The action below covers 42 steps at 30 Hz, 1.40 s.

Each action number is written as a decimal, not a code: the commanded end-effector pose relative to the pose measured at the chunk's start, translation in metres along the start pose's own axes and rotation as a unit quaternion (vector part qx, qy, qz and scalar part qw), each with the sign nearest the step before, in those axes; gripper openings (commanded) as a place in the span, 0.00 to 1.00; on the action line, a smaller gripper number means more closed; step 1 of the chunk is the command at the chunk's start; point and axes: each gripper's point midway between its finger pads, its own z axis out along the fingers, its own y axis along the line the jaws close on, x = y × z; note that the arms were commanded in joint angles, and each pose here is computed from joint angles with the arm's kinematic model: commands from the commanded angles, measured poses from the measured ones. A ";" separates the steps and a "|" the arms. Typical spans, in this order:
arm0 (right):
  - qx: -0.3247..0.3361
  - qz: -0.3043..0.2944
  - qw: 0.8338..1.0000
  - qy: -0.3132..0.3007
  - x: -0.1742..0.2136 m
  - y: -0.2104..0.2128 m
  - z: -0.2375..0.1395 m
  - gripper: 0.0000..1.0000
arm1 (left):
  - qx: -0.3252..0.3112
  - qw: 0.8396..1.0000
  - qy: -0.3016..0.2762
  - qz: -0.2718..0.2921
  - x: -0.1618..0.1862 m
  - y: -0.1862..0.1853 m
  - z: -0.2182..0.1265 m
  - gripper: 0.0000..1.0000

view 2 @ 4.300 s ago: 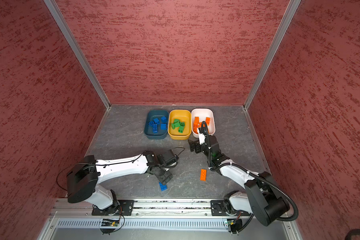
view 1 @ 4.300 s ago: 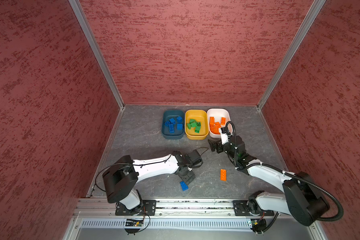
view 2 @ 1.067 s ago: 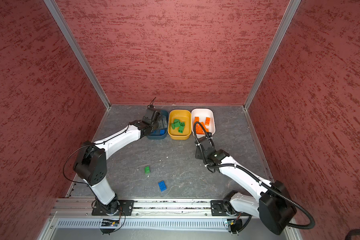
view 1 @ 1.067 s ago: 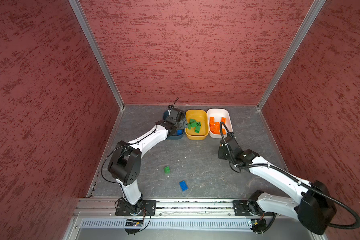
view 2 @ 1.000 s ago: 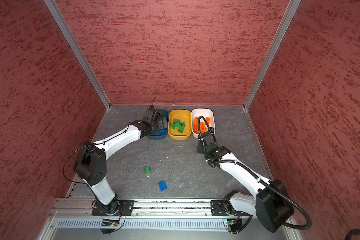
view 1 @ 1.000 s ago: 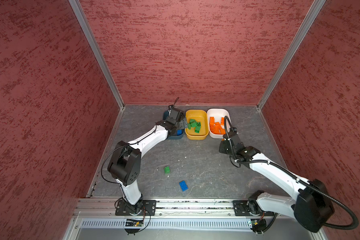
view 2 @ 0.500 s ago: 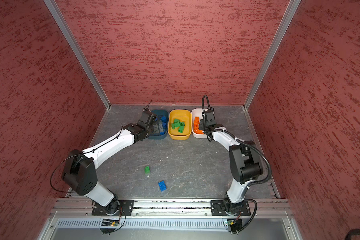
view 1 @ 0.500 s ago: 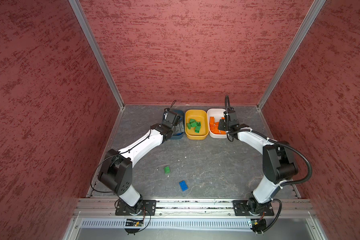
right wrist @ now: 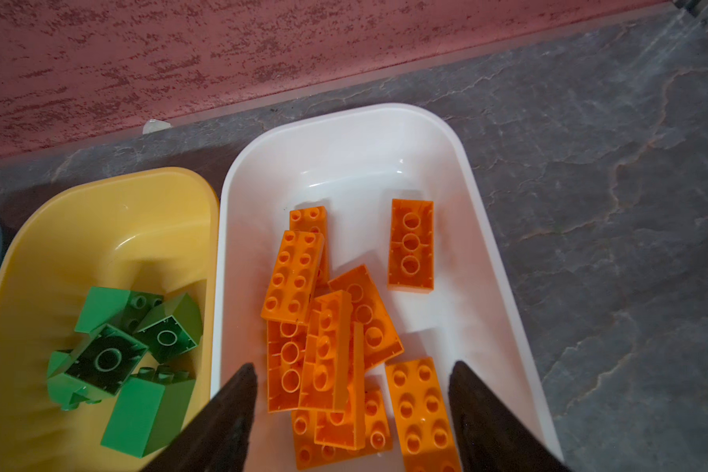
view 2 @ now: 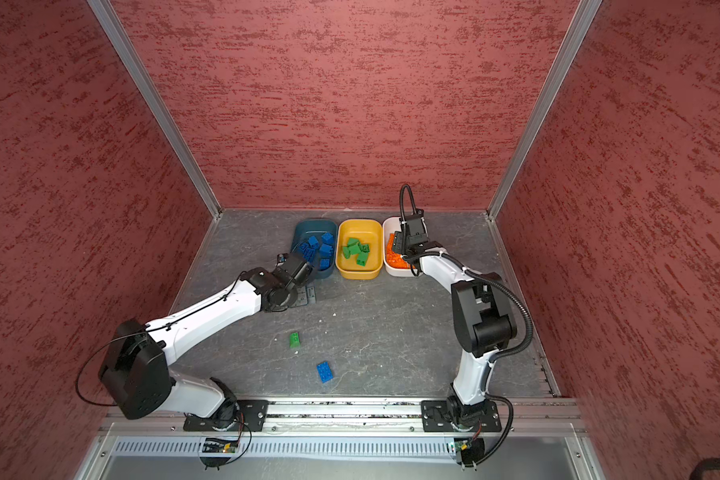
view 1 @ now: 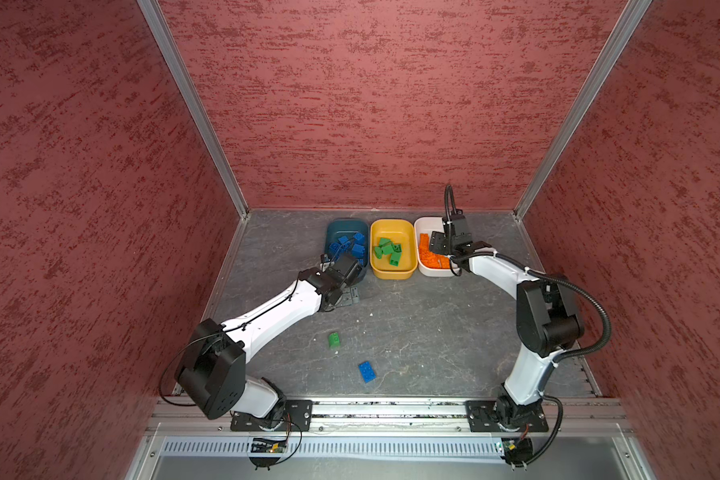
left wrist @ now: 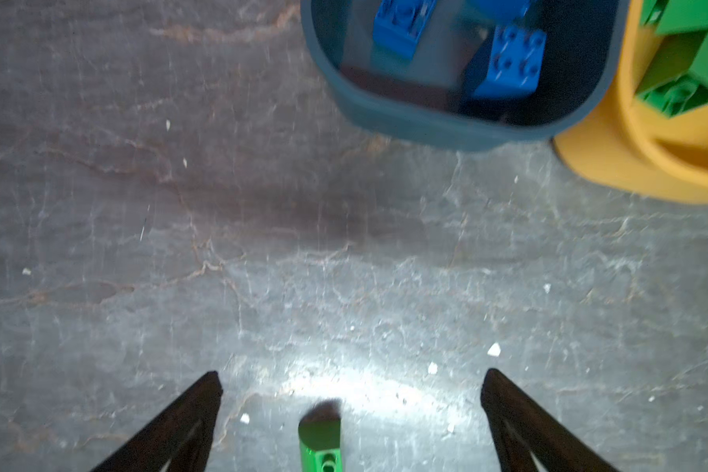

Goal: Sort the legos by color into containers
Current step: 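Grasp the green brick on the table with the left gripper while the right gripper withdraws, then carry the green brick with the left gripper into the yellow bin and release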

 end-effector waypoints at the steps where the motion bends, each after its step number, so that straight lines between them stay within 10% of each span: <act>1: -0.010 0.014 0.999 -0.048 -0.023 0.000 -0.020 0.84 | -0.001 0.998 0.061 -0.009 0.040 0.009 0.000 1.00; 4: -0.023 0.024 0.997 -0.067 -0.028 0.001 -0.030 0.99 | 0.031 0.995 0.092 -0.020 0.060 0.004 0.009 1.00; 27: -0.040 0.029 0.994 -0.101 -0.036 0.001 -0.047 0.99 | 0.003 0.987 0.160 -0.011 0.113 0.016 0.056 0.52; 42: -0.006 0.036 0.989 -0.141 -0.035 -0.022 -0.072 0.99 | 0.046 0.990 0.127 0.038 0.075 -0.033 0.065 0.32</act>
